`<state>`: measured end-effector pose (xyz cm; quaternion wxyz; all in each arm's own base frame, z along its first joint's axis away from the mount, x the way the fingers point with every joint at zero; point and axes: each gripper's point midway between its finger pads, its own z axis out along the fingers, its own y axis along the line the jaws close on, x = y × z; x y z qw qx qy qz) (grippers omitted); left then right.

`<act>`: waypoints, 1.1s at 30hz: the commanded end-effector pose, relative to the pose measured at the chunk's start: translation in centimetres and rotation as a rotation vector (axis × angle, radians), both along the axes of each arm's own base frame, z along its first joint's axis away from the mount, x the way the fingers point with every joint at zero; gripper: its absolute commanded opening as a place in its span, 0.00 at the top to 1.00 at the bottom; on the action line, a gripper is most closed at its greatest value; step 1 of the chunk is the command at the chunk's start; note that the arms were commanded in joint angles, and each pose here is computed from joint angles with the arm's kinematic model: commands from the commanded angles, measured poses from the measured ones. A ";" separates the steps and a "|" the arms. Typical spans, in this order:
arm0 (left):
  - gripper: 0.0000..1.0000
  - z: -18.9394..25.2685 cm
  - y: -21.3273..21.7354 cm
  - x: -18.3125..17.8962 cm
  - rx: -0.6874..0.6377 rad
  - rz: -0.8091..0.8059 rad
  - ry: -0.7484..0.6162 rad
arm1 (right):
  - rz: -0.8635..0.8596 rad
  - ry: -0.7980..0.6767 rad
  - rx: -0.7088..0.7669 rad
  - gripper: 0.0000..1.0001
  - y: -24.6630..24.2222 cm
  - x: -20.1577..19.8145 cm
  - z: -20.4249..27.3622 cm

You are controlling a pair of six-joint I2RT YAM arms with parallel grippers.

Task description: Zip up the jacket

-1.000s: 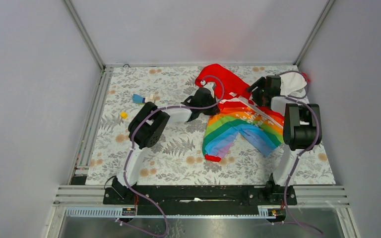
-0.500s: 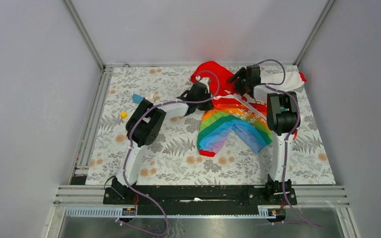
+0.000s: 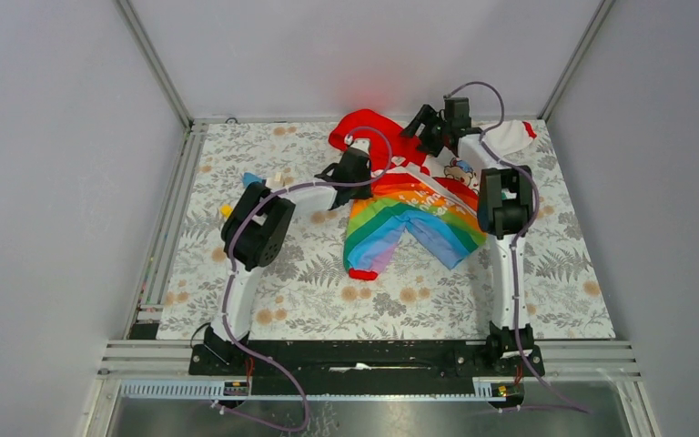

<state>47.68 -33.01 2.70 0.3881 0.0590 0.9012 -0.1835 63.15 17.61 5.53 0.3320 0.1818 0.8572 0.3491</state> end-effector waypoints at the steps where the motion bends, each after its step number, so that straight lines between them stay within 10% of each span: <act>1: 0.87 3.1 2.7 0.0 0.035 0.061 -0.063 | 0.121 -0.067 -0.193 0.14 -1.4 -5.2 7.4; 6: 0.70 7.6 1.5 -0.4 -0.053 0.017 -0.120 | -0.004 -0.023 -0.404 0.00 -8.0 -14.5 7.8; 10: 0.35 11.9 0.3 -2.2 -0.130 -0.008 -0.173 | -0.127 0.065 -0.366 0.03 -12.7 -22.3 6.6; 17: 0.03 18.8 -6.6 -4.9 -0.339 -0.228 -0.227 | -0.469 0.107 -0.234 0.11 -19.6 -31.5 4.3; 33: 0.01 13.9 -15.8 -9.9 -0.470 -0.588 -0.086 | -0.483 0.113 0.002 0.39 -21.2 -30.6 0.7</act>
